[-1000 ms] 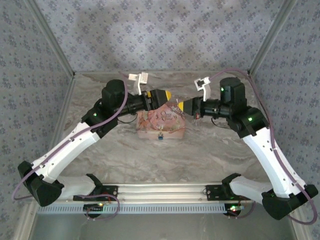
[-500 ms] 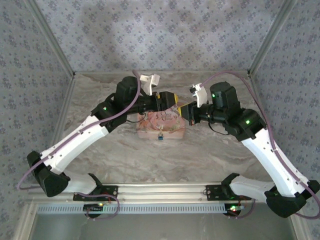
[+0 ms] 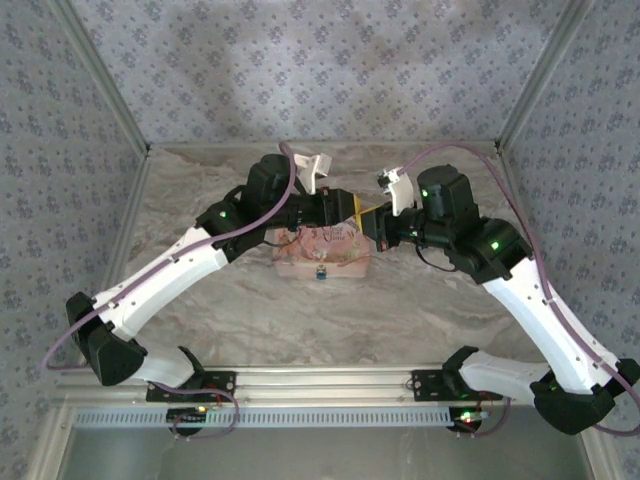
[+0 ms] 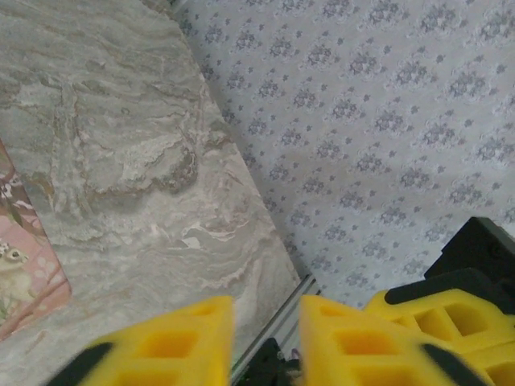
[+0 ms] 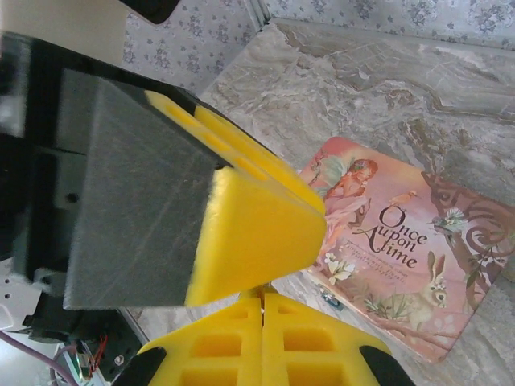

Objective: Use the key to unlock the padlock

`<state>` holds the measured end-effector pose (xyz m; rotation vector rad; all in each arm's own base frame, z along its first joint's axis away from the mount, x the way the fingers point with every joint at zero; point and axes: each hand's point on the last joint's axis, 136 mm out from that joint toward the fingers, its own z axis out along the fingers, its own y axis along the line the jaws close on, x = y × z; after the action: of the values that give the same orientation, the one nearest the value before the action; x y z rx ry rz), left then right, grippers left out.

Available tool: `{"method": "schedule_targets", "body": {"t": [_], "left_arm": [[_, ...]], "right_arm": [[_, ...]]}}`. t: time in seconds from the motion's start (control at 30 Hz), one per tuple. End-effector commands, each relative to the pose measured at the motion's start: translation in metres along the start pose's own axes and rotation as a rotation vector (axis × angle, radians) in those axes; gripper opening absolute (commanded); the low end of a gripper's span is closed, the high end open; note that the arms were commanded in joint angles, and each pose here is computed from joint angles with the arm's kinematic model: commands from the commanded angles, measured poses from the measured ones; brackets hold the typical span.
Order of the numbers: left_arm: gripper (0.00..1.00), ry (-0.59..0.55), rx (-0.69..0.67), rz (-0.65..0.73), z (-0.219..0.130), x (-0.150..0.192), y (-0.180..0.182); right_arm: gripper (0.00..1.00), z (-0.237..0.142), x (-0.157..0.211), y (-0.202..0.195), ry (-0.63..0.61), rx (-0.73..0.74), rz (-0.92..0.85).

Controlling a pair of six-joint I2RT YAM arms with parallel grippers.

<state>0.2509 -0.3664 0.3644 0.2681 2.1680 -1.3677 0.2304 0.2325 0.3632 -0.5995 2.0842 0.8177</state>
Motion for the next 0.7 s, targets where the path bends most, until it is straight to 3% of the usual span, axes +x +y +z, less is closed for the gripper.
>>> {"method": "schedule_targets", "body": {"t": [0.0,0.1,0.2,0.4,0.67], "left_arm": [[0.15,-0.015,0.058,0.024,-0.005,-0.008,-0.021],[0.01,-0.024,0.063,0.030,-0.006,-0.009,-0.023],[0.00,-0.036,0.068,0.044,-0.010,-0.012,-0.026],[0.00,-0.063,0.056,0.092,-0.018,-0.018,-0.028],[0.00,-0.116,0.078,0.212,-0.033,-0.028,-0.036]], "right_arm": [[0.00,-0.008,-0.008,0.004,-0.025,0.012,-0.030],[0.00,-0.007,-0.007,0.003,-0.025,0.016,-0.034],[0.01,-0.008,-0.007,0.002,-0.033,0.022,-0.035],[0.47,-0.016,-0.003,-0.005,-0.062,0.054,-0.003],[0.63,-0.038,-0.009,-0.017,-0.161,0.060,0.069]]}}
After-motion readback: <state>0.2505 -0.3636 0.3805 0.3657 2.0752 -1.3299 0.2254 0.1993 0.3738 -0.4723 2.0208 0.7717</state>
